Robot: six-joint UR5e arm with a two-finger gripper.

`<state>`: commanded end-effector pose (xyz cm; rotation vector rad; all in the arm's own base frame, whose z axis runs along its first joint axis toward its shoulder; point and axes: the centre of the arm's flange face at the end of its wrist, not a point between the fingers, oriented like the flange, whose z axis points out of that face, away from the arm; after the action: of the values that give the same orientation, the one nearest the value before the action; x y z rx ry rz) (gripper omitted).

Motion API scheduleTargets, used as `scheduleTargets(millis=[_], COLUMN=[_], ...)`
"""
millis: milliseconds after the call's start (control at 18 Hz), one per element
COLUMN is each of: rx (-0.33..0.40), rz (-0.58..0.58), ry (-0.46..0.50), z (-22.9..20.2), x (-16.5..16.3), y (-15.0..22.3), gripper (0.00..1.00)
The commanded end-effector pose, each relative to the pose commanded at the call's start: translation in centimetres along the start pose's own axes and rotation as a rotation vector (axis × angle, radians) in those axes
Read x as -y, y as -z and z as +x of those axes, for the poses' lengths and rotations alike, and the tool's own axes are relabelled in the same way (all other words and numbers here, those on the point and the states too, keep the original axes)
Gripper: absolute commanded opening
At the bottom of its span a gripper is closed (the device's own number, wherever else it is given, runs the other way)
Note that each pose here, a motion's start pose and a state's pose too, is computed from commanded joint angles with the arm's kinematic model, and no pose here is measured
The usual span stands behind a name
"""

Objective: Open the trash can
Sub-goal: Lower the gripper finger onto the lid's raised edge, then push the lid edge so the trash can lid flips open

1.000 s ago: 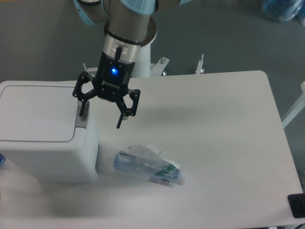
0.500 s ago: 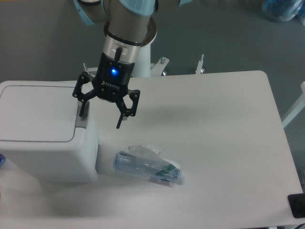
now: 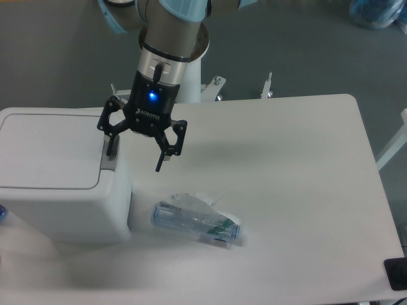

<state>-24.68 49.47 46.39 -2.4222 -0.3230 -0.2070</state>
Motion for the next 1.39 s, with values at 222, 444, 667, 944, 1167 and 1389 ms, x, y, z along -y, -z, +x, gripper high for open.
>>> scheduleTargets(millis=[222, 444, 667, 944, 1167, 1389], rx=[0.0, -0.001, 0.0, 0.002, 0.016, 0.038], rz=[-0.004, -0.005, -0.009, -0.002, 0.024, 0.062], ry=[0.002, 0.0, 0.003, 0.004, -0.023, -0.071], z=[-0.1, -0.2, -0.3, -0.2, -0.2, -0.6], x=[-0.1, 0.0, -0.1, 0.2, 1.6, 3.8], y=[-0.2, -0.3, -0.5, -0.2, 0.9, 1.9], gripper=[1.0, 1.0, 1.0, 1.0, 1.0, 1.0])
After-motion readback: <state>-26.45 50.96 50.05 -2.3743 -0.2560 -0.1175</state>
